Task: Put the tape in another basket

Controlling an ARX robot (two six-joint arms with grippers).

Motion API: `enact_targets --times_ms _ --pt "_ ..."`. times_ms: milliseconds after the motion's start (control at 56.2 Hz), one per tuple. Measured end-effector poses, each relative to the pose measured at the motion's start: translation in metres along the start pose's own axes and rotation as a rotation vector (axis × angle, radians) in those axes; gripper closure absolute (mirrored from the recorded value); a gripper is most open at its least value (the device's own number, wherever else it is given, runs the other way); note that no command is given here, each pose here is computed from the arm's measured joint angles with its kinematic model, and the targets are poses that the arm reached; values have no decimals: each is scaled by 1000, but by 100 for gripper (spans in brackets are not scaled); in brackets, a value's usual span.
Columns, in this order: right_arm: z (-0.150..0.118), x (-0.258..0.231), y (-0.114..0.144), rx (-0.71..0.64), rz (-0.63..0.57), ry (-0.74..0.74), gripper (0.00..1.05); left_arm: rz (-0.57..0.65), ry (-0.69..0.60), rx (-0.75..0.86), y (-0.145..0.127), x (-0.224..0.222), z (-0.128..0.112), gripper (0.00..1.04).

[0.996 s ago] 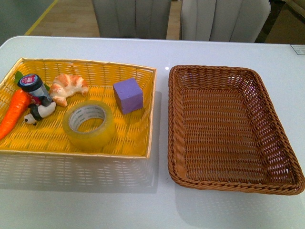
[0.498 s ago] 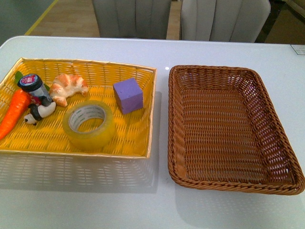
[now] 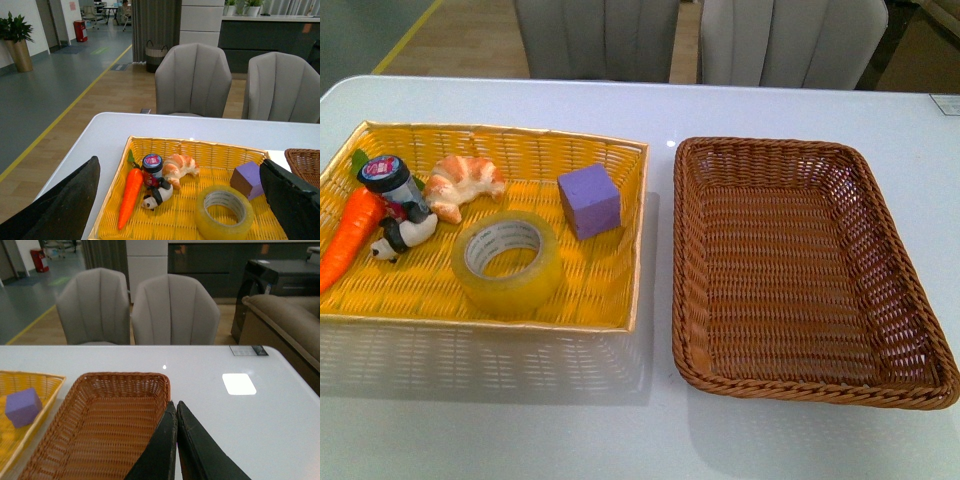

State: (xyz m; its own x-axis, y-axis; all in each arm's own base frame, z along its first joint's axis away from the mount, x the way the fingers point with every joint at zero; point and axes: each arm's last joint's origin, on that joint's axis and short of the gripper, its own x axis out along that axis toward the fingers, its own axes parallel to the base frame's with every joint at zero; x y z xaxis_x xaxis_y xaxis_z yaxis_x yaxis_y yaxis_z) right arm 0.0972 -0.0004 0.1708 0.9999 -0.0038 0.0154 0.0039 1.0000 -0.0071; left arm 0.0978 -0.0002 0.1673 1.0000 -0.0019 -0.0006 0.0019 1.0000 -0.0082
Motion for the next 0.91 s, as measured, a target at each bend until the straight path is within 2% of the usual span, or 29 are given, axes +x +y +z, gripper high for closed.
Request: enact_targets --times_ms 196,711,764,818,853,907 --pt "0 0 0 0 0 -2 103 0 0 0 0 0 0 9" --pt "0 -1 0 0 0 -3 13 0 0 0 0 0 0 9" --pt "0 -1 0 2 0 -3 7 0 0 0 0 0 0 9" --pt "0 -1 0 2 0 -2 9 0 0 0 0 0 0 9" --pt "0 -1 0 2 0 -2 9 -23 65 -41 0 0 -1 9" --pt "0 -1 0 3 0 -3 9 -61 359 -208 -1 3 2 9"
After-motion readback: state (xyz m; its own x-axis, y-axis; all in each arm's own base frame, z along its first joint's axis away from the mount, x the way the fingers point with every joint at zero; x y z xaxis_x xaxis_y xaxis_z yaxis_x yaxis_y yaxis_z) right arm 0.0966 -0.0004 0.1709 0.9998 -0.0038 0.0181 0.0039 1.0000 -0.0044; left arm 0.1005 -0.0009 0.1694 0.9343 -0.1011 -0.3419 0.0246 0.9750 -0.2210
